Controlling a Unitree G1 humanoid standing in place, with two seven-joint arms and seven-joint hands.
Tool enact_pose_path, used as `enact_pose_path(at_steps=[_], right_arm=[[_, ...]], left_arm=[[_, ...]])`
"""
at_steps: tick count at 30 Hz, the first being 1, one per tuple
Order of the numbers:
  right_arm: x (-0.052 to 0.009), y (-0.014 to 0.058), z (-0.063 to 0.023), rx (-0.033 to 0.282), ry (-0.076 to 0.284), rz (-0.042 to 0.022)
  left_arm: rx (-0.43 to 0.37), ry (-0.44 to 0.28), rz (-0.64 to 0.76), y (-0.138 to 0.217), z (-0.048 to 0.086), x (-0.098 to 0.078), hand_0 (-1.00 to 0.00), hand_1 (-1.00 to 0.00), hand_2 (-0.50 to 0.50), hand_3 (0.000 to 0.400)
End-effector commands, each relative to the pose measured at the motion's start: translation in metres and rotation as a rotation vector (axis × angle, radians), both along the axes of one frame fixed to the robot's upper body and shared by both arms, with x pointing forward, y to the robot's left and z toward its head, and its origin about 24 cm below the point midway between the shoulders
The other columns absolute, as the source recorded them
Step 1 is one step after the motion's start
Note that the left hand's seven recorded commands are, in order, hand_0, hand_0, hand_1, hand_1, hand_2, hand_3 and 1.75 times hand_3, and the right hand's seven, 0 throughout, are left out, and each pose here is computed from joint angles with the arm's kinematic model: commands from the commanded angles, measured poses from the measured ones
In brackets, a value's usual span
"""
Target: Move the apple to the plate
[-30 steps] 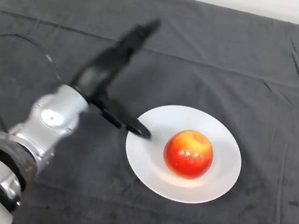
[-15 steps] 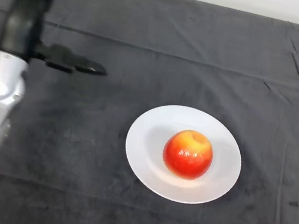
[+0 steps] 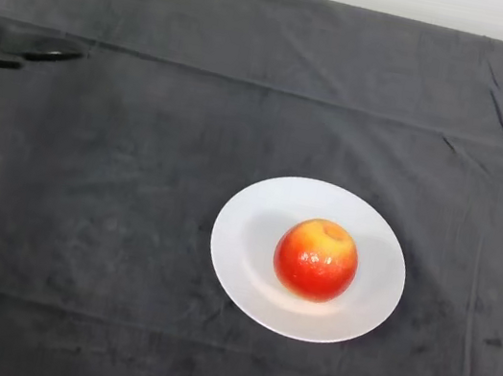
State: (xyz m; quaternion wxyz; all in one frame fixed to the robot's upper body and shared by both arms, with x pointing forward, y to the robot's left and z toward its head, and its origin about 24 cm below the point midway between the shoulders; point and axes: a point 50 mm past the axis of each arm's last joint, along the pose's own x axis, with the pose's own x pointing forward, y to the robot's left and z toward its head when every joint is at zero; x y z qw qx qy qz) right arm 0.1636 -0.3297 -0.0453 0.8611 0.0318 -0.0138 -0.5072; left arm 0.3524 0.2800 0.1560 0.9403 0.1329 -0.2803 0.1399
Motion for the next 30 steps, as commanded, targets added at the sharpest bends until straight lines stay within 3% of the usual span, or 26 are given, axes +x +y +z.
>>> enact_pose_path(at_steps=[1,14,23,30], right_arm=[[-0.0466,0.0554,-0.0557,0.268,0.222,0.0105],[-0.0466,0.0555,-0.0557,0.268,0.222,0.0105],[-0.0466,0.0555,-0.0557,0.268,0.222,0.0105],[-0.0466,0.0555,-0.0557,0.268,0.222,0.0105]], left_arm=[[-0.005,0.032,0.081,0.024,-0.012,-0.014,0.0,0.0,0.0,0.0],[-0.019,0.02,0.258,0.076,-0.004,-0.04,0.0,0.0,0.0,0.0],[-0.054,-0.012,0.364,0.097,-0.006,-0.058,0.0,0.0,0.0,0.0],[-0.085,-0.032,0.415,0.099,-0.006,-0.059,0.0,0.0,0.0,0.0]])
